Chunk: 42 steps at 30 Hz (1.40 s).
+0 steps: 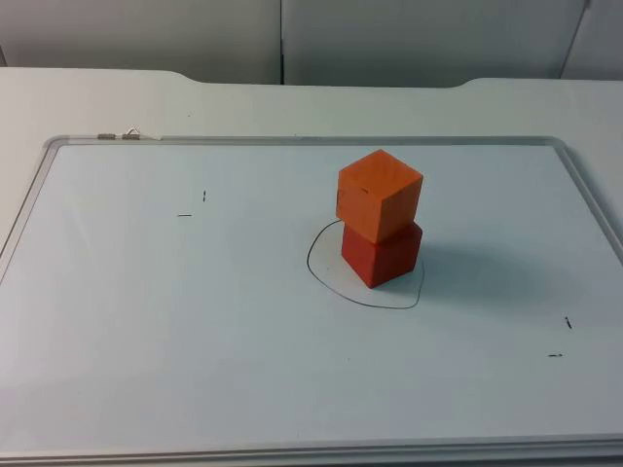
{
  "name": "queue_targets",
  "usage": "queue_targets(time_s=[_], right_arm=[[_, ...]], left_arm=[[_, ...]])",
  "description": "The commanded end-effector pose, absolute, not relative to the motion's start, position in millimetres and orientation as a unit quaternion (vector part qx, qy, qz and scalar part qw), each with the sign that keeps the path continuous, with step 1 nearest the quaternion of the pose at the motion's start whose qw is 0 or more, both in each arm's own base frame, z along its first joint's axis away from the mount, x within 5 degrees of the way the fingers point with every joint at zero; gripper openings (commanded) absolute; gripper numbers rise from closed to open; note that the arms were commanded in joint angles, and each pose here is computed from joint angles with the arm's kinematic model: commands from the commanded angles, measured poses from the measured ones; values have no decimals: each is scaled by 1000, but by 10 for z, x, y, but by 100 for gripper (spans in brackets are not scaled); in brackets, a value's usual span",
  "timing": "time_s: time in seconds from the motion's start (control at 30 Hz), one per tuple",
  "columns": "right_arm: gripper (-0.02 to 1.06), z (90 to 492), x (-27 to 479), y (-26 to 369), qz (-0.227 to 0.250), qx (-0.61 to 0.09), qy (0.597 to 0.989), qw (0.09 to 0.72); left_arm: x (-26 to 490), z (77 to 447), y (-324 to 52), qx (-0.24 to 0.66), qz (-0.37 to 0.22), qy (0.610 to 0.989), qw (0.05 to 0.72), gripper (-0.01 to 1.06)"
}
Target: Pick up one cube with the left hand and another cube with the right hand. First place the cube in the right hand at the target position, then stack the cube in the left hand on top.
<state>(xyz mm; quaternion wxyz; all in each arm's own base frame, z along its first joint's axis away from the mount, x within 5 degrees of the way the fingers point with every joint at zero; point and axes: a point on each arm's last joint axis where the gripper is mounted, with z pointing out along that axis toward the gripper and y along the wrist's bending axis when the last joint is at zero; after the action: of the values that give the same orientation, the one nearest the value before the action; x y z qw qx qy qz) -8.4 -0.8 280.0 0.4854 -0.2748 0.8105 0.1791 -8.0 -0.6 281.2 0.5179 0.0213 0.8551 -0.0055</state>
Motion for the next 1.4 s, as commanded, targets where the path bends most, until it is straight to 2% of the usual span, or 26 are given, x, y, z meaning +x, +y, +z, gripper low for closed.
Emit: queue_targets(time_s=[0.0,0.3,0.63,0.83,1.13,1.37], right_arm=[[105,2784,-83,-3,182,-275,810,485],[105,2786,-91,9,191,-275,809,483],[105,2785,-82,0,176,-266,813,488],[105,2790,-101,48,168,-211,827,493],[105,2791,-74,84,66,-42,852,518],[105,2791,-56,97,16,41,852,522]], left_arm=[[-72,2797,-11,18,-9,854,520,105],[-72,2797,-11,18,-9,854,520,105],[-72,2797,-11,18,-9,854,520,105],[-72,2797,-11,18,-9,854,520,105],[-72,2797,-11,18,-9,854,520,105],[-72,2797,-11,18,-9,854,520,105]])
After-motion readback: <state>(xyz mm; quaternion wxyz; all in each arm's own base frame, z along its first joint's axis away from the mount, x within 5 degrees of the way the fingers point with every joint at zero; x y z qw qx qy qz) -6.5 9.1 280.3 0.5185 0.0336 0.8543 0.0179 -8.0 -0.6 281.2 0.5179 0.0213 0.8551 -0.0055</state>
